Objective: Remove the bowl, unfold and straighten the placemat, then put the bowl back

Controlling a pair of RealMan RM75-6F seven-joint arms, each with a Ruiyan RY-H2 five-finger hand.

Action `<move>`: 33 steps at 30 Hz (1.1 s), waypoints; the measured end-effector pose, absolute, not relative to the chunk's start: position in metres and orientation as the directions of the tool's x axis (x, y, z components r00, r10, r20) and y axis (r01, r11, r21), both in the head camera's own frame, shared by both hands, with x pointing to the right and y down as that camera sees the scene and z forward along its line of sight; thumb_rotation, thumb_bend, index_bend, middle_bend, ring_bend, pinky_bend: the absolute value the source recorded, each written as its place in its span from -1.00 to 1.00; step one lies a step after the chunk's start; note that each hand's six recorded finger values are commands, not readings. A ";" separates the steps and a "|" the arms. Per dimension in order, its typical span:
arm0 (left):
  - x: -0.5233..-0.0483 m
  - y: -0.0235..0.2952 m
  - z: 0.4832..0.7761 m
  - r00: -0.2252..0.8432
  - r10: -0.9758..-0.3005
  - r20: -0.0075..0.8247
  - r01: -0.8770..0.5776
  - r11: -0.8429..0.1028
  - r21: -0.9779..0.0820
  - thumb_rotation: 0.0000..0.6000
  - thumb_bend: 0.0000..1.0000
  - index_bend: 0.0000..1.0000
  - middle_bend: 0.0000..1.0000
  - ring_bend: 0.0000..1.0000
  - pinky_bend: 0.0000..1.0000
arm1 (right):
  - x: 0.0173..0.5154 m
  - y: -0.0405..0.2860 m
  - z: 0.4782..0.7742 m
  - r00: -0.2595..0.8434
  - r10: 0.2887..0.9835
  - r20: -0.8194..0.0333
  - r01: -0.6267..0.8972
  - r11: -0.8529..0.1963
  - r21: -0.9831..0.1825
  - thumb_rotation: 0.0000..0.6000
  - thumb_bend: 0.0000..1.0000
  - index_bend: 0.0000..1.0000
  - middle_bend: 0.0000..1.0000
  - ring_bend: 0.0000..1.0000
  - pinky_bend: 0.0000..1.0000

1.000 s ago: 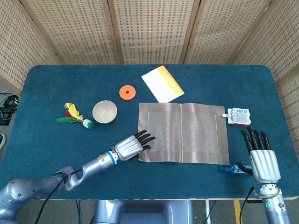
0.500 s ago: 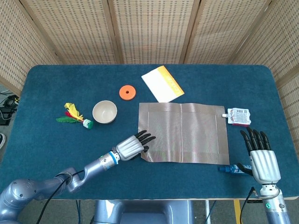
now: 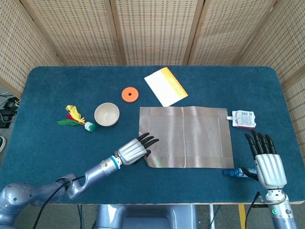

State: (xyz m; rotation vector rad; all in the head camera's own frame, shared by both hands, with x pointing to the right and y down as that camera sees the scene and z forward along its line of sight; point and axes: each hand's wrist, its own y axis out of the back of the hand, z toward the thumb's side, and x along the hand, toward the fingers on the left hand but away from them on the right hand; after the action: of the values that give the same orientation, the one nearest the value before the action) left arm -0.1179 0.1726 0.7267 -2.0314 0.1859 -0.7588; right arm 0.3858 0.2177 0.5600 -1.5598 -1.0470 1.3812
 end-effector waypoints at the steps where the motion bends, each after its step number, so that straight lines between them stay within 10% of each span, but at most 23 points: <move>1: -0.119 0.174 0.725 0.798 -0.411 0.440 0.161 -0.559 -0.813 1.00 0.16 0.57 -1.00 -1.00 -1.00 | 0.386 0.218 0.560 0.067 0.937 -0.344 0.079 -0.348 -0.934 1.00 -1.00 -1.00 -1.00 -1.00 -1.00; 33: -0.237 0.242 0.679 0.670 -0.422 0.611 0.279 -0.619 -0.734 1.00 0.19 0.60 -1.00 -1.00 -1.00 | 0.380 0.222 0.548 0.096 0.941 -0.326 0.101 -0.335 -0.937 1.00 -1.00 -1.00 -1.00 -1.00 -1.00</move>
State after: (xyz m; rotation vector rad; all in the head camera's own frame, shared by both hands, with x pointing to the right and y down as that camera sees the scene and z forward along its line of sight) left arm -0.2366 0.2415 0.6794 -2.0020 0.1110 -1.0062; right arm 0.3805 0.2218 0.5477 -1.5798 -1.0563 1.3348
